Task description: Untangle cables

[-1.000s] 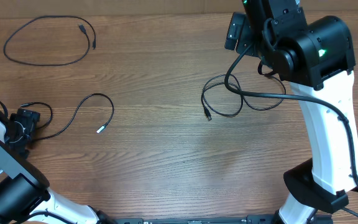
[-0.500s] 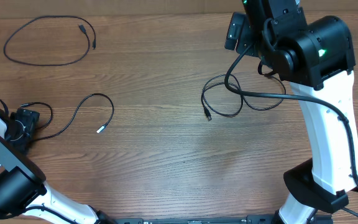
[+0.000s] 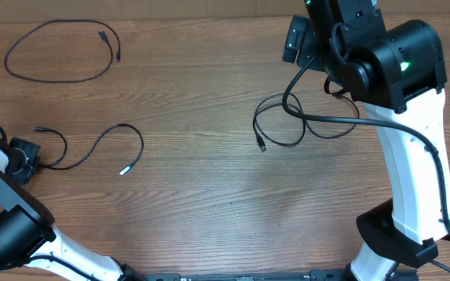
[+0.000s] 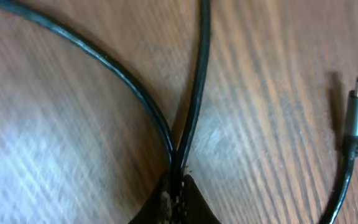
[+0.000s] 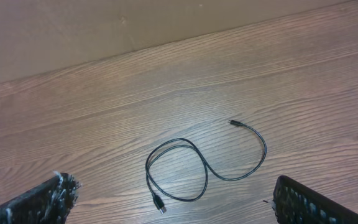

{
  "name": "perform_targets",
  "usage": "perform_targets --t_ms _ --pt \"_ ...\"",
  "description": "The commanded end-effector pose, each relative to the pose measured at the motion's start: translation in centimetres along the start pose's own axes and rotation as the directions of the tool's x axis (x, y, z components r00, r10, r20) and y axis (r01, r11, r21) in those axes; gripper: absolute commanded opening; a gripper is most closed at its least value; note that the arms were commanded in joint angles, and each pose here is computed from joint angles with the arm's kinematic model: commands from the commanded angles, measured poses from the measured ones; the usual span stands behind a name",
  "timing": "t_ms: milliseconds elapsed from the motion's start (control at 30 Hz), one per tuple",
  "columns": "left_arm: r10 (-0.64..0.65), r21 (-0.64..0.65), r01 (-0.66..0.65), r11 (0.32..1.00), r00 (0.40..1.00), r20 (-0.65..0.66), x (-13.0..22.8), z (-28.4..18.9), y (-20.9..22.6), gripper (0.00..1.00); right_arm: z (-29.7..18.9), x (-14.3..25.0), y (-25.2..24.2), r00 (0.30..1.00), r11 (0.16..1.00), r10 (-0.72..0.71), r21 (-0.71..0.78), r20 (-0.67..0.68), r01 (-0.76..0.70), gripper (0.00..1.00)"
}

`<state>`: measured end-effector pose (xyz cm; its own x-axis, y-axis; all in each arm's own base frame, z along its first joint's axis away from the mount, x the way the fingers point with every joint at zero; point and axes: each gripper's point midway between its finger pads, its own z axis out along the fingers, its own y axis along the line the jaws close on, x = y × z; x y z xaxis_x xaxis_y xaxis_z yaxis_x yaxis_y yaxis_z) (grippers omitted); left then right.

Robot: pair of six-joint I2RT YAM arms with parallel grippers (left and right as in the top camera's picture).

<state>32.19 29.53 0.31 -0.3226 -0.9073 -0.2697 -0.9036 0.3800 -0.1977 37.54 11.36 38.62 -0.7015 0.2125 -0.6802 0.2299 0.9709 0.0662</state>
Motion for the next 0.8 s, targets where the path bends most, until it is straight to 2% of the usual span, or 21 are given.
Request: perform_targets --t_ms 0,67,300,367,567,767 --pt "0.176 -0.004 -0.176 0.984 0.984 0.001 0.1 1.4 0.3 0.04 -0.3 -0.2 -0.3 1.000 1.000 0.000 0.005 0.013 0.000 1.00" --pt "0.249 0.002 -0.249 0.968 0.968 0.034 -0.6 1.3 0.0 0.04 -0.3 -0.2 -0.3 1.000 1.000 0.000 0.005 0.013 0.000 1.00" --pt "0.300 0.029 -0.304 0.952 0.948 0.107 -2.6 0.8 -1.5 0.04 -0.3 -0.2 -0.3 1.000 1.000 0.001 0.005 0.013 -0.001 1.00" --pt "0.304 0.036 -0.311 0.950 0.945 0.121 -3.1 0.4 -2.1 0.04 -0.3 -0.2 -0.3 1.000 1.000 0.001 0.005 0.013 -0.001 1.00" --pt "0.294 0.192 -0.317 0.929 0.945 0.141 -2.8 -0.4 -6.3 0.04 -0.3 -0.2 -0.3 1.000 1.000 0.000 0.005 0.013 0.000 1.00" --pt "0.301 0.205 -0.324 0.924 0.944 0.136 -3.5 -2.2 -8.4 0.06 -0.3 -0.2 -0.3 1.000 1.000 0.001 0.005 0.013 -0.001 1.00"
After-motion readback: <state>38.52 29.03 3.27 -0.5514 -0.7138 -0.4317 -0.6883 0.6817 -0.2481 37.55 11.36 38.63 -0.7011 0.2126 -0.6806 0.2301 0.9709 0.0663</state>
